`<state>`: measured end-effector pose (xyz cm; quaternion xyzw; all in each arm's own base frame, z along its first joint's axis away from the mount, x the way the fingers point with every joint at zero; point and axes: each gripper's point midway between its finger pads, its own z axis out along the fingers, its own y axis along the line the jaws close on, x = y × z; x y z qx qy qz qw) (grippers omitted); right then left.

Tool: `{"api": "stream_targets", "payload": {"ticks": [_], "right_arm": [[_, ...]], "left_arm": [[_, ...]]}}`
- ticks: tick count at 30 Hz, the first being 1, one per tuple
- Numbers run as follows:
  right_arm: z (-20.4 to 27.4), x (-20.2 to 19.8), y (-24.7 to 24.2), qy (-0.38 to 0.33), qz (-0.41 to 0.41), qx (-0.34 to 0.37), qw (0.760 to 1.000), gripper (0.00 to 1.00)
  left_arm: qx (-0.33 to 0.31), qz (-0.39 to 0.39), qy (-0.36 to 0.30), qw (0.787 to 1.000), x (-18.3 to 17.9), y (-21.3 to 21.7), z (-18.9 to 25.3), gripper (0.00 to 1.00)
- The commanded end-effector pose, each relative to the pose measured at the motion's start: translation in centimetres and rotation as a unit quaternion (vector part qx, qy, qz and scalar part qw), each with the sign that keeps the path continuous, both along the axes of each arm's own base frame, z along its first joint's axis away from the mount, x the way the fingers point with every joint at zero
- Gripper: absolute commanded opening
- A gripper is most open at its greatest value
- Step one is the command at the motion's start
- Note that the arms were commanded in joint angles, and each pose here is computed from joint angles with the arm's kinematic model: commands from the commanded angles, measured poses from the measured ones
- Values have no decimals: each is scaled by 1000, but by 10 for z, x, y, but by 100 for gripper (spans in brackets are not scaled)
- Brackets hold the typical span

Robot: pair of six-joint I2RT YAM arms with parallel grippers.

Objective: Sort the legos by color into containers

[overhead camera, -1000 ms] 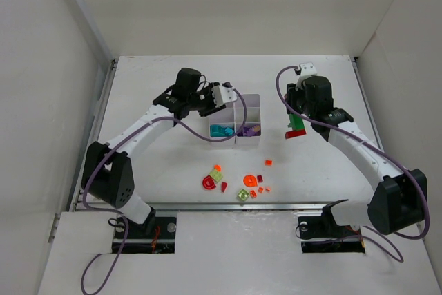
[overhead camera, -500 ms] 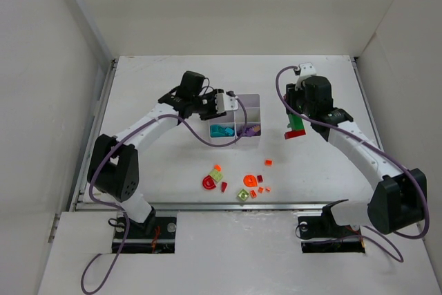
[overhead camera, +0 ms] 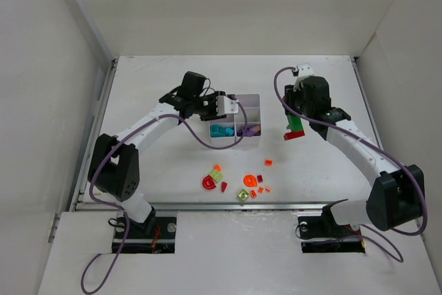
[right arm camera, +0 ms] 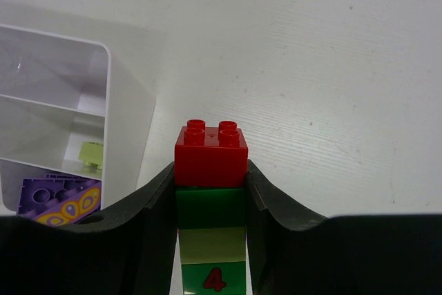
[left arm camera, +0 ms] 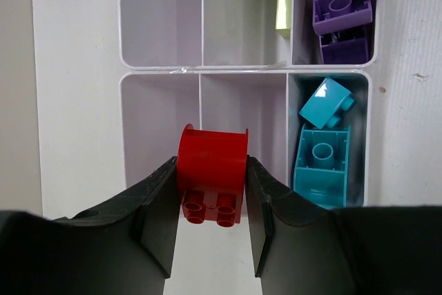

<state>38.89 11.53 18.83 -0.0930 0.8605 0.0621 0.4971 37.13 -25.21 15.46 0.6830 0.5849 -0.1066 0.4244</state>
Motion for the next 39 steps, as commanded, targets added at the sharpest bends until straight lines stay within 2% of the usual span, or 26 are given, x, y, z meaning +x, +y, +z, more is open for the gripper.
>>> {"api": "stream_targets", "payload": {"ticks": [1,27,32,37,39], "right_arm": [[20,10,4,-25,2,17,1000,0],[21,10,5,-24,2,16,1000,0],[21,10,5,-24,2,16,1000,0],[21,10,5,-24,2,16,1000,0],[21,10,5,-24,2,16,1000,0]], "left_arm": [[0,-14,10,1000,-4,-3,4,27],[1,-8,24,1000,1,-6,-2,28],[19,-24,26,999,-3,-3,-11,47],[24,-50,35,998,-12,-4,-12,48],[24,-50,35,998,-12,-4,-12,54]]}}
